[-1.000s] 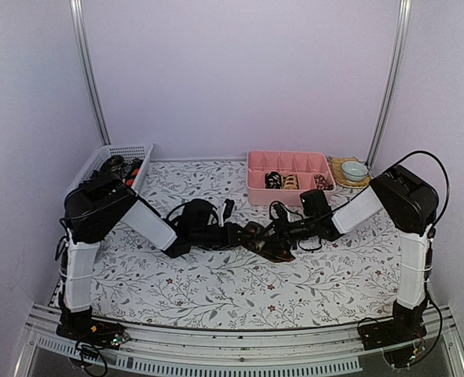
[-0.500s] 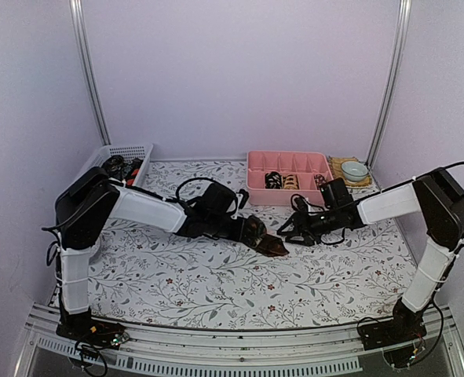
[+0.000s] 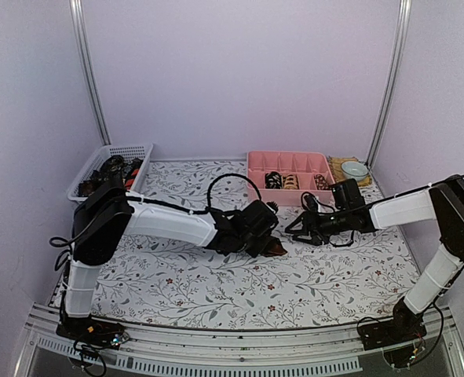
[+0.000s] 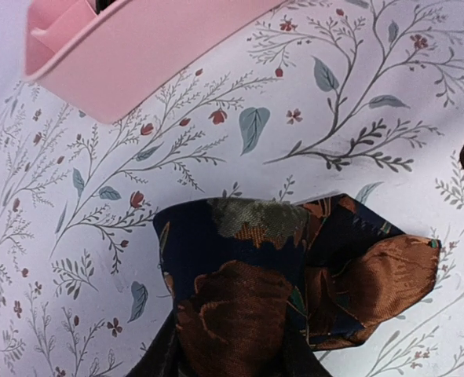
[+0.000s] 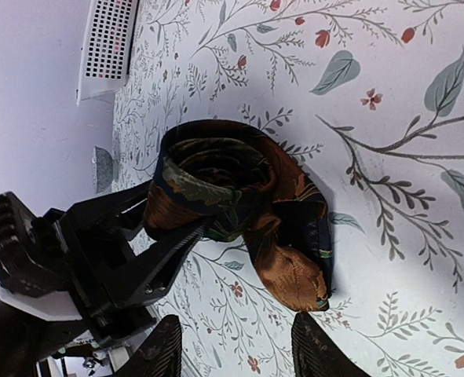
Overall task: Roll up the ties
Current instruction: Roll the tie at the center of the board.
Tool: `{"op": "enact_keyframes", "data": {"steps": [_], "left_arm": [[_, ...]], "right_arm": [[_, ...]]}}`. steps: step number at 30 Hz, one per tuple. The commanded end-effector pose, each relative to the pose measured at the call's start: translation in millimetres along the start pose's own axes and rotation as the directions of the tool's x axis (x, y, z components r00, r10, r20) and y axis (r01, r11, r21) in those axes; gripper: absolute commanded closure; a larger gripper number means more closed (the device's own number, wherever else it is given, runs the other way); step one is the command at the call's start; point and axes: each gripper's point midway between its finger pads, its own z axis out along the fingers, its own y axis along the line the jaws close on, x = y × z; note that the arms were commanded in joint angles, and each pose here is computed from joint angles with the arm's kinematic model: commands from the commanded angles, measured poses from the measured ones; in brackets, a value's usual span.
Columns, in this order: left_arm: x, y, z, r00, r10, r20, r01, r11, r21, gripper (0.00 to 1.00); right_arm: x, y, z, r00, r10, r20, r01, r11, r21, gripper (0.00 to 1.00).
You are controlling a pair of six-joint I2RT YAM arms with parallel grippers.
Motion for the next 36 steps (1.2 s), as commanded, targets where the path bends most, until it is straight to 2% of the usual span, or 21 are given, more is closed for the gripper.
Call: {"op": "enact_keyframes", "data": {"steps": [1, 5, 10, 16, 31, 34, 36], "left_arm": [[68, 0, 13, 0.952, 0.223, -0.211, -0.248, 0.964, -0.101, 0.95], [66, -12, 11, 0.952, 0.241, -0.188, -0.261, 0.961, -0.089, 0.95], [65, -19, 8, 0.962, 0.223, -0.159, -0.233, 0.971, -0.048, 0.96], [62, -24, 5, 0.969, 0.21, -0.133, -0.213, 0.977, -0.01, 0.97], [53, -40, 5, 0.973, 0.214, -0.089, -0.208, 0.976, 0.068, 0.97], [51, -42, 4, 0.973, 0.216, -0.08, -0.21, 0.974, 0.081, 0.97], [49, -43, 4, 0.973, 0.217, -0.074, -0.211, 0.974, 0.086, 0.97]], "right_arm": [[1, 19, 13, 0.999, 0.038, -0.014, -0.039, 0.994, -0.098, 0.53], [5, 20, 27, 0.994, 0.108, -0.032, -0.112, 0.982, -0.149, 0.48], [5, 7, 40, 0.976, 0.217, -0.033, -0.219, 0.961, -0.168, 0.47], [6, 4, 53, 0.956, 0.286, -0.064, -0.293, 0.928, -0.232, 0.42], [7, 10, 76, 0.937, 0.326, -0.123, -0.348, 0.898, -0.27, 0.33], [10, 2, 82, 0.931, 0.341, -0.129, -0.364, 0.896, -0.254, 0.34], [13, -5, 85, 0.925, 0.355, -0.132, -0.377, 0.895, -0.24, 0.39]]}}
